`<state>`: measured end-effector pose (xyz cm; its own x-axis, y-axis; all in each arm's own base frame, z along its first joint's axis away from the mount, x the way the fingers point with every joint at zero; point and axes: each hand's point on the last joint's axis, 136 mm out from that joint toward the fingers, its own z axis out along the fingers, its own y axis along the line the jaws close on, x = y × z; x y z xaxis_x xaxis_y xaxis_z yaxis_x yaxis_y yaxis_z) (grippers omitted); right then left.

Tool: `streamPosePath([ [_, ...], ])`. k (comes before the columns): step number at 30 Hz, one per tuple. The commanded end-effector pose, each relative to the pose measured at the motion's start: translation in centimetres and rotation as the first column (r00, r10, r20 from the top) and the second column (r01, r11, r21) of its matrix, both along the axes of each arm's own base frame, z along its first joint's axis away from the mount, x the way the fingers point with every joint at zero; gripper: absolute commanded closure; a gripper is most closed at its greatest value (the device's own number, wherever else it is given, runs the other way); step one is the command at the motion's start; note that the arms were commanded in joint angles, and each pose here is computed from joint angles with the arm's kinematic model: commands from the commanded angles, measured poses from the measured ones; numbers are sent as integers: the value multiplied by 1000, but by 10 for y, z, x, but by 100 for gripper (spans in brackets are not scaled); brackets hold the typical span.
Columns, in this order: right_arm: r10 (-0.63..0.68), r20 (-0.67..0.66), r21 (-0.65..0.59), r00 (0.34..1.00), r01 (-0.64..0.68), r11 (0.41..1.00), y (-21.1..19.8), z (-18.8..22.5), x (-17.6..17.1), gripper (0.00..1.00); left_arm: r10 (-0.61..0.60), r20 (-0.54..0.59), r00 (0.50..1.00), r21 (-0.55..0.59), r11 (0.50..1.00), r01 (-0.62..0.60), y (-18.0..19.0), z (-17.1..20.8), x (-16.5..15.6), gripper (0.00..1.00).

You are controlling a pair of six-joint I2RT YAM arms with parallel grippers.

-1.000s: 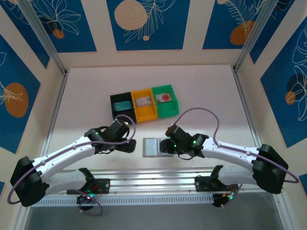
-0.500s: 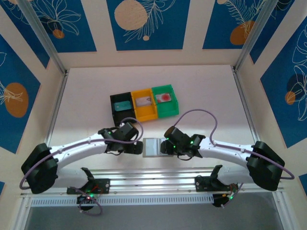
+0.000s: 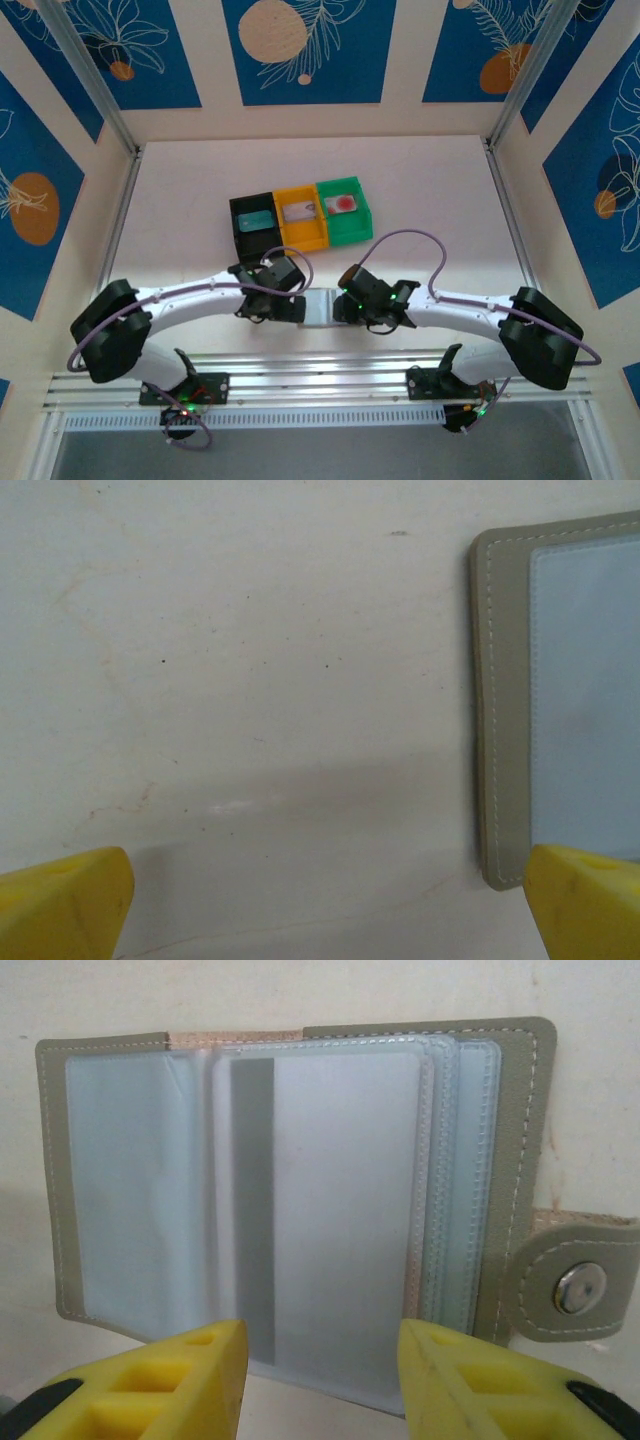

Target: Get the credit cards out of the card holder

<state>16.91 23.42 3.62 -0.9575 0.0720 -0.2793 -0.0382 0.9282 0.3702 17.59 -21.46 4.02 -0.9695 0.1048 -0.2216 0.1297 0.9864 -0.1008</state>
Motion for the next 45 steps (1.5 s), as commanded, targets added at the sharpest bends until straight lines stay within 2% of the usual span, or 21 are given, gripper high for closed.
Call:
streamPosePath([
  [1, -6, -11, 8, 1000, 6, 1000, 3, -3, -1, 55, 16, -6, 1000, 43, 999, -16, -1, 0, -2, 0],
  [15, 2, -18, 17, 1000, -2, 1000, 7, -5, -1, 56, 17, -64, 998, 130, 991, -9, -7, -27, -10, 0],
  [25, 34, -28, 110, 999, -31, 993, 23, 2, -2, 56, 10, -104, 995, 134, 991, 4, -14, -48, -21, 0],
  [33, -27, 38, 29, 999, 26, 999, -5, 14, 4, 57, 15, -104, 994, 140, 990, 0, -10, -51, -23, 0],
  [45, -30, -18, 6, 999, 30, 1000, -8, 0, 2, 57, 11, -114, 993, 116, 993, 2, -14, -52, -26, 0],
])
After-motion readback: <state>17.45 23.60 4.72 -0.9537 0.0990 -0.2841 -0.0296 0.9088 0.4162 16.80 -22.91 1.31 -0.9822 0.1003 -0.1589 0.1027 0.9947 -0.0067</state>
